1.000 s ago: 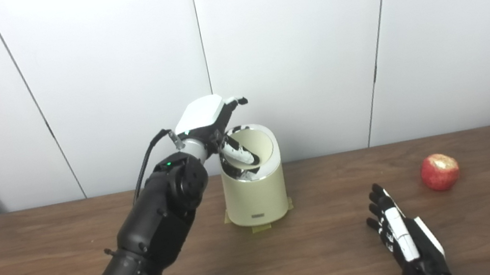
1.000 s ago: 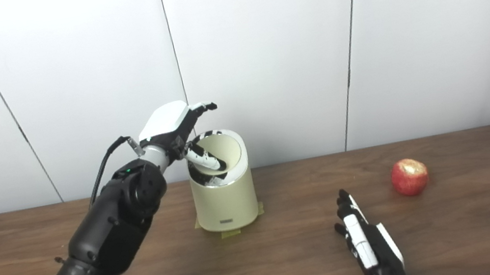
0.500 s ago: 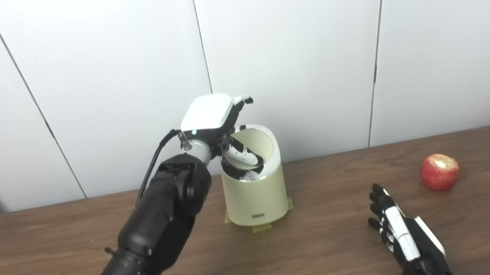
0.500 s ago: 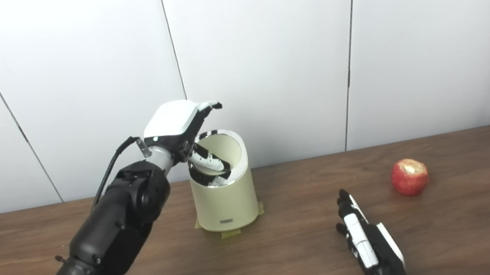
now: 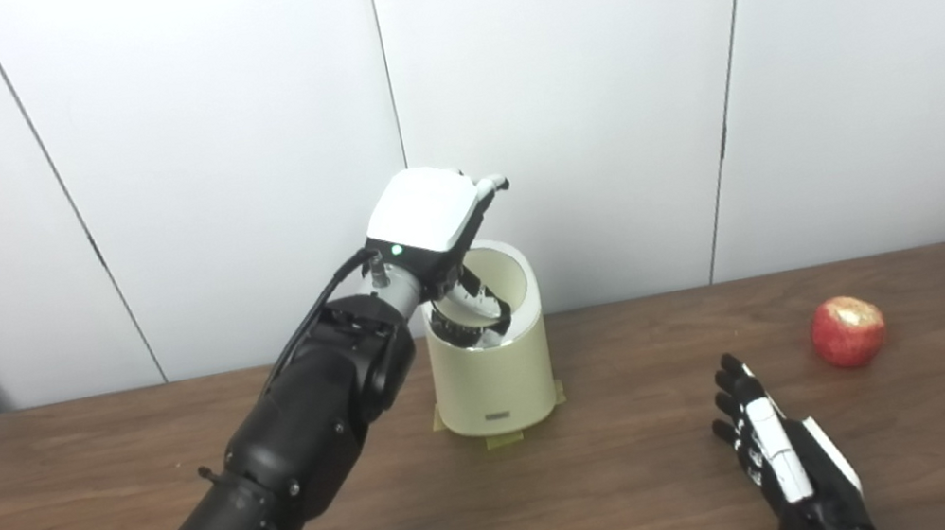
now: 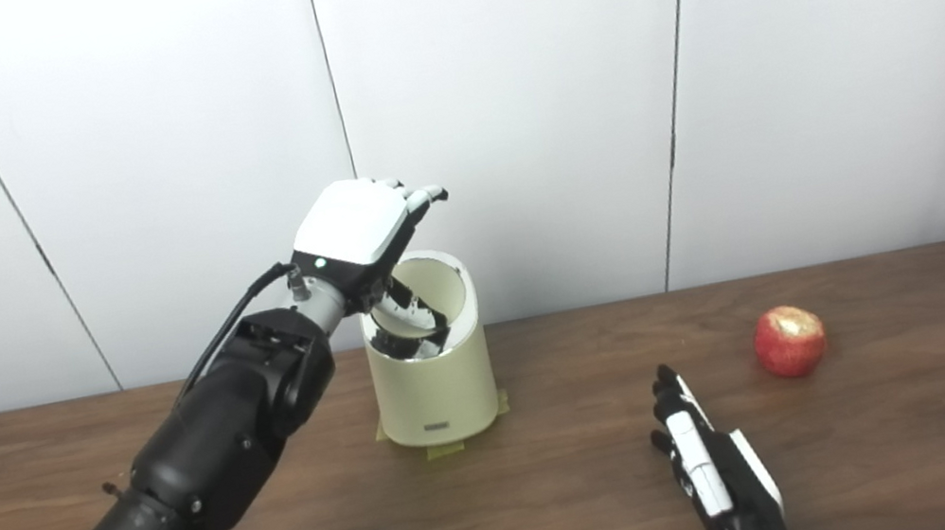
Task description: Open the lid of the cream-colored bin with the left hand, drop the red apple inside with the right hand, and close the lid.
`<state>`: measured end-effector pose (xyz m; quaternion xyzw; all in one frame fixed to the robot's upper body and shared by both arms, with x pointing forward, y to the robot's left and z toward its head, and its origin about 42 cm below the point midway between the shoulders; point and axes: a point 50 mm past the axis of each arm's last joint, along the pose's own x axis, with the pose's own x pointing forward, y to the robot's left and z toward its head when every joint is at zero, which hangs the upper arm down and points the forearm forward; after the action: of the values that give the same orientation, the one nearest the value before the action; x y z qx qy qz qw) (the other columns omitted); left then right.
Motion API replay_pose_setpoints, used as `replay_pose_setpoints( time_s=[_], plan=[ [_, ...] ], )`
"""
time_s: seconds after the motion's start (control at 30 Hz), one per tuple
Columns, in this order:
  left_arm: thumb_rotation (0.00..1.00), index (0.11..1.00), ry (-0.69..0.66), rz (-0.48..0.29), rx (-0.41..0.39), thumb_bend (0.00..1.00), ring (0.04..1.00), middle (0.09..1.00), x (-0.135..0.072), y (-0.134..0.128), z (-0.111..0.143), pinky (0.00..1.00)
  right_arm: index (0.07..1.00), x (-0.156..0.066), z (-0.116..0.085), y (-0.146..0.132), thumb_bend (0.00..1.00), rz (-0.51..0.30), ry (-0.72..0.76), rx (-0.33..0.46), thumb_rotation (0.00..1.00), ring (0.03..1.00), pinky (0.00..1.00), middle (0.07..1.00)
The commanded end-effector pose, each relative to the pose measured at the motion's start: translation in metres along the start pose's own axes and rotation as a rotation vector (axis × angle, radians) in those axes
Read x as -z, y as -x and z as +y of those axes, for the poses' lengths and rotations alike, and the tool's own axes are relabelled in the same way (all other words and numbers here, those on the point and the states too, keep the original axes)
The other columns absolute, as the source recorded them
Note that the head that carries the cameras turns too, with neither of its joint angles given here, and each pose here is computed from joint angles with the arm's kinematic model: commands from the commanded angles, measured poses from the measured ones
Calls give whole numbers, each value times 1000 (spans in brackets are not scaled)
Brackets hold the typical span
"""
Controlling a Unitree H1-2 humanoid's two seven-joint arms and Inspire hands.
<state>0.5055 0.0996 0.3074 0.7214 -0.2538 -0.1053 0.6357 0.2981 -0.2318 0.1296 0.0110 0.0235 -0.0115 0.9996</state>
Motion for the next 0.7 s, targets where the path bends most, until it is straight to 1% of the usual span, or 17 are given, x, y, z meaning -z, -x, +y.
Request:
replay_pose_setpoints(
  time_s=[0.0,0.17,0.23,0.4,0.5,0.67],
  plan=[
    [33,888,-71,9,-21,976,891,853,10,-5,16,883,1000,-18,0,-7,730,-77,10,-16,962,994,958,998],
    [4,891,-90,13,-14,974,889,854,10,-4,19,883,1000,-16,-1,-7,714,-75,-1,-14,955,994,962,999],
    [0,891,-107,16,-11,978,887,852,10,-3,19,877,1000,-16,-1,-7,722,-75,-2,-14,949,993,961,997],
    [1,890,-138,21,-3,993,881,844,14,-3,17,874,1000,-16,-1,-7,721,-76,5,-17,952,991,956,997],
    [25,896,-156,32,8,996,882,847,16,-3,17,876,1000,-16,-1,-8,720,-76,4,-19,951,990,958,997],
    [21,901,-161,40,21,983,888,851,17,-3,15,870,1000,-16,-1,-7,719,-75,6,-19,955,989,958,996]
  ],
)
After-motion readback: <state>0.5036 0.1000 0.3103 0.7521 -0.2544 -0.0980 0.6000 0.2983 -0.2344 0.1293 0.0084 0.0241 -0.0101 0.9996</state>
